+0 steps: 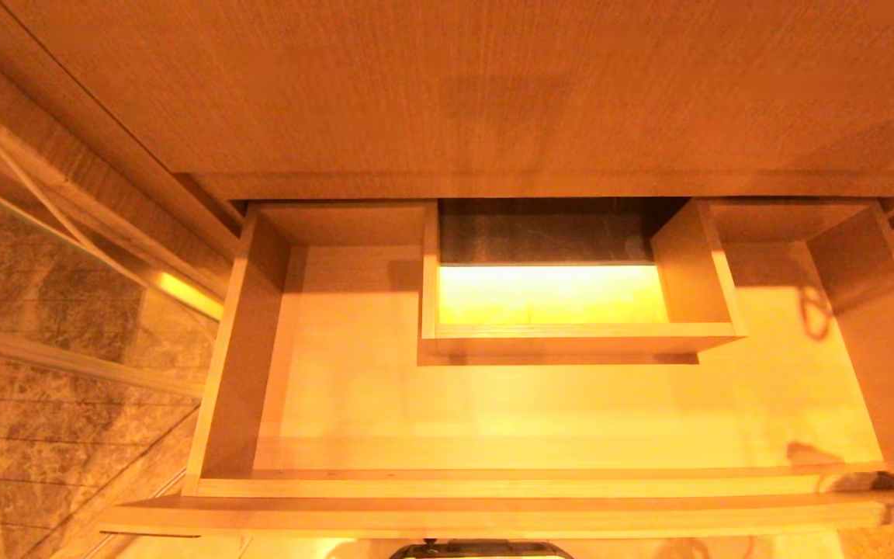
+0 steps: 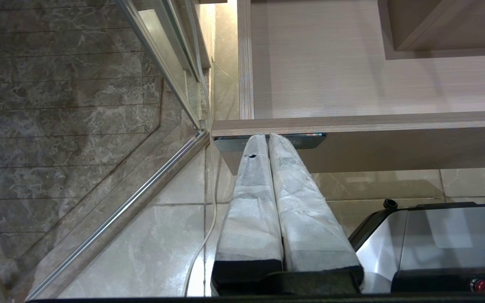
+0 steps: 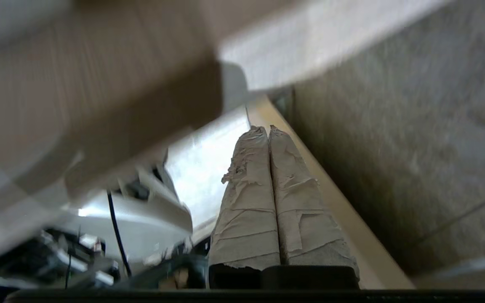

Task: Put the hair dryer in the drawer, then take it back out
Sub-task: Close the drawer

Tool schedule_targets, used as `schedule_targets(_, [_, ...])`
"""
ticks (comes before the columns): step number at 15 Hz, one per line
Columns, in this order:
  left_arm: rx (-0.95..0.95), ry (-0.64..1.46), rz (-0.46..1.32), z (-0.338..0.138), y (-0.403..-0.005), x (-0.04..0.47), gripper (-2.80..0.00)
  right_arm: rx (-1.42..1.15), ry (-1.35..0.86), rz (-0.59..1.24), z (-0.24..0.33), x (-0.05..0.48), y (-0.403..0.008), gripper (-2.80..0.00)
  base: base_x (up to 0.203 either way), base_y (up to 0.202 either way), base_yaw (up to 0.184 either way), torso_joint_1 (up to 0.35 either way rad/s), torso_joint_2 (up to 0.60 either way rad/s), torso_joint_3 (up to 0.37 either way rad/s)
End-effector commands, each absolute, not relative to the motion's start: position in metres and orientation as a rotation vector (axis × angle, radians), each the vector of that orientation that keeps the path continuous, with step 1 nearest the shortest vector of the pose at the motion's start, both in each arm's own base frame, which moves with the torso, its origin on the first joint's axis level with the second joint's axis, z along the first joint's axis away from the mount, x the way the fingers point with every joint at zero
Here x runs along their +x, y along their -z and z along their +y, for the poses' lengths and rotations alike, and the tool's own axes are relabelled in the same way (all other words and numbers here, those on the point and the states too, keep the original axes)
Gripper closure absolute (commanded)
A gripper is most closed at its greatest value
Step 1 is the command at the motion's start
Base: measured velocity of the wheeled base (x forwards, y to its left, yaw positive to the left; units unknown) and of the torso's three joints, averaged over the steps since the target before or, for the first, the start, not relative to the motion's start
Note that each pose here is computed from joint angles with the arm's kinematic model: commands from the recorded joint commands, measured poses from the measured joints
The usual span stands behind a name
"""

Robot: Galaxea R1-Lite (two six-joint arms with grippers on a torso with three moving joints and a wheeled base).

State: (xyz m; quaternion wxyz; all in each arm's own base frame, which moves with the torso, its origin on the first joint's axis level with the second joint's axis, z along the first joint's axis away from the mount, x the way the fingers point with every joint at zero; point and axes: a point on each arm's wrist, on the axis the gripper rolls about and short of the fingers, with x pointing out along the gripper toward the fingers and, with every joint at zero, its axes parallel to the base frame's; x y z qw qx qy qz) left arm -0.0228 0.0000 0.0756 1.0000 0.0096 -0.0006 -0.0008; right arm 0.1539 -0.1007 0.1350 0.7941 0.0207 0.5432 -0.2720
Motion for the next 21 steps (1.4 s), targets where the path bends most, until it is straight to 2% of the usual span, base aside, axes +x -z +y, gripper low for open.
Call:
schedule_targets(1, [0.018,0.002,0.000,0.000,-0.075,-0.023,0.00,0.043,0.585,1.169,-0.104,0.159,-0.133,0.00,0.000,0.000,0.000,0.000,0.00,0.000])
schedule_targets(9, [0.020,0.002,0.000,0.000,-0.075,-0.023,0.00,0.023,0.598,1.091,-0.108,0.168,-0.139,0.00,0.000,0.000,0.000,0.000,0.00,0.000])
schedule_targets(14, [0.020,0.002,0.000,0.000,-0.075,-0.023,0.00,-0.013,0.620,0.956,-0.112,0.175,-0.156,0.00,0.000,0.000,0.000,0.000,0.00,0.000])
schedule_targets(17, [0.019,0.002,0.000,0.000,-0.075,-0.023,0.00,-0.035,0.633,0.839,-0.113,0.183,-0.166,0.00,0.000,0.000,0.000,0.000,0.00,0.000])
schedule_targets(21, [0.020,0.002,0.000,0.000,-0.075,-0.023,0.00,-0.092,0.644,0.576,-0.113,0.198,-0.189,0.00,0.000,0.000,0.000,0.000,0.00,0.000])
